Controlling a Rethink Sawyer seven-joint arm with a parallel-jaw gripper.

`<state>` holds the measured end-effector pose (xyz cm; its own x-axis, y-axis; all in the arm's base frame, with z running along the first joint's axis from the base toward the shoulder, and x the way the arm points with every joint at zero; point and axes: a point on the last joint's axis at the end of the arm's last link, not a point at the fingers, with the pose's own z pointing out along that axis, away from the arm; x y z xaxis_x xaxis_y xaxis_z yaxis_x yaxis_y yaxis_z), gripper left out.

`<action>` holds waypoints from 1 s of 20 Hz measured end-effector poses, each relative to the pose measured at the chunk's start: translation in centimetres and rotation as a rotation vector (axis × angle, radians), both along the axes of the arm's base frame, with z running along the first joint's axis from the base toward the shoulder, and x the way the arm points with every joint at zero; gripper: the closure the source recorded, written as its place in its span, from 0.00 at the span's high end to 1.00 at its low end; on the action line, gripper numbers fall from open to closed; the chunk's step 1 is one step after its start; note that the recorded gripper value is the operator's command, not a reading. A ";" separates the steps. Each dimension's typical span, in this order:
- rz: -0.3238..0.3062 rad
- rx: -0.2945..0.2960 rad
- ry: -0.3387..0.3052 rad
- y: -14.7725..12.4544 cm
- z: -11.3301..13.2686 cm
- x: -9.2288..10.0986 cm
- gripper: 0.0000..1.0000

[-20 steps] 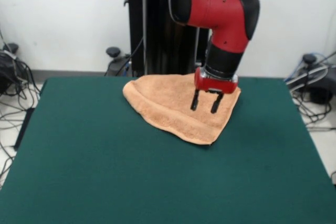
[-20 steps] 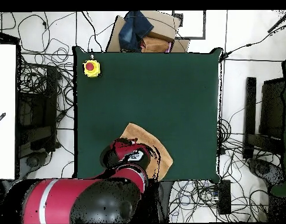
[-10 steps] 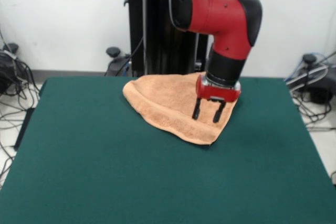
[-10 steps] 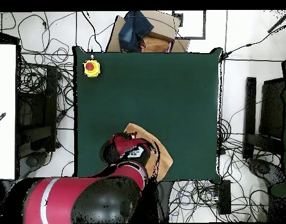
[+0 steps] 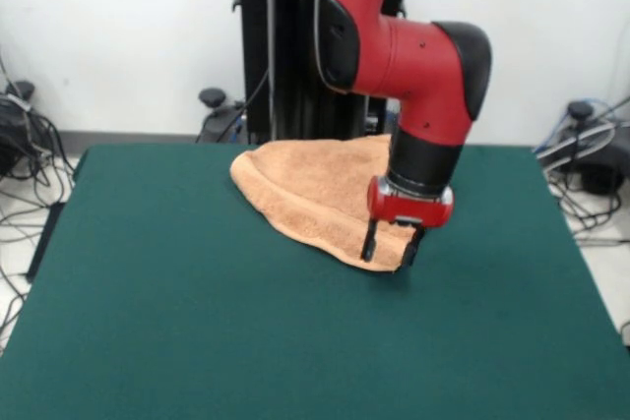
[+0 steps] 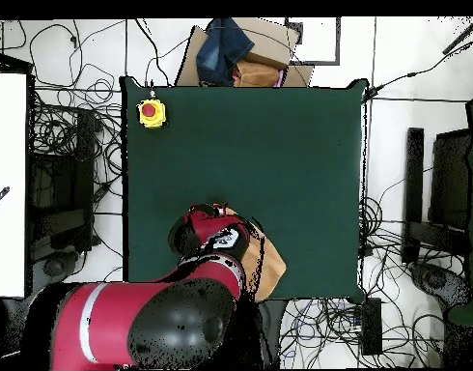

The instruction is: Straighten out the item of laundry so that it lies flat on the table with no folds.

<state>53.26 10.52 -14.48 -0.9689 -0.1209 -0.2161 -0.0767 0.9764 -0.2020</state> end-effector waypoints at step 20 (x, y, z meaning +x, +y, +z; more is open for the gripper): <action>0.001 0.001 0.002 0.3 -2.3 0.0 1.00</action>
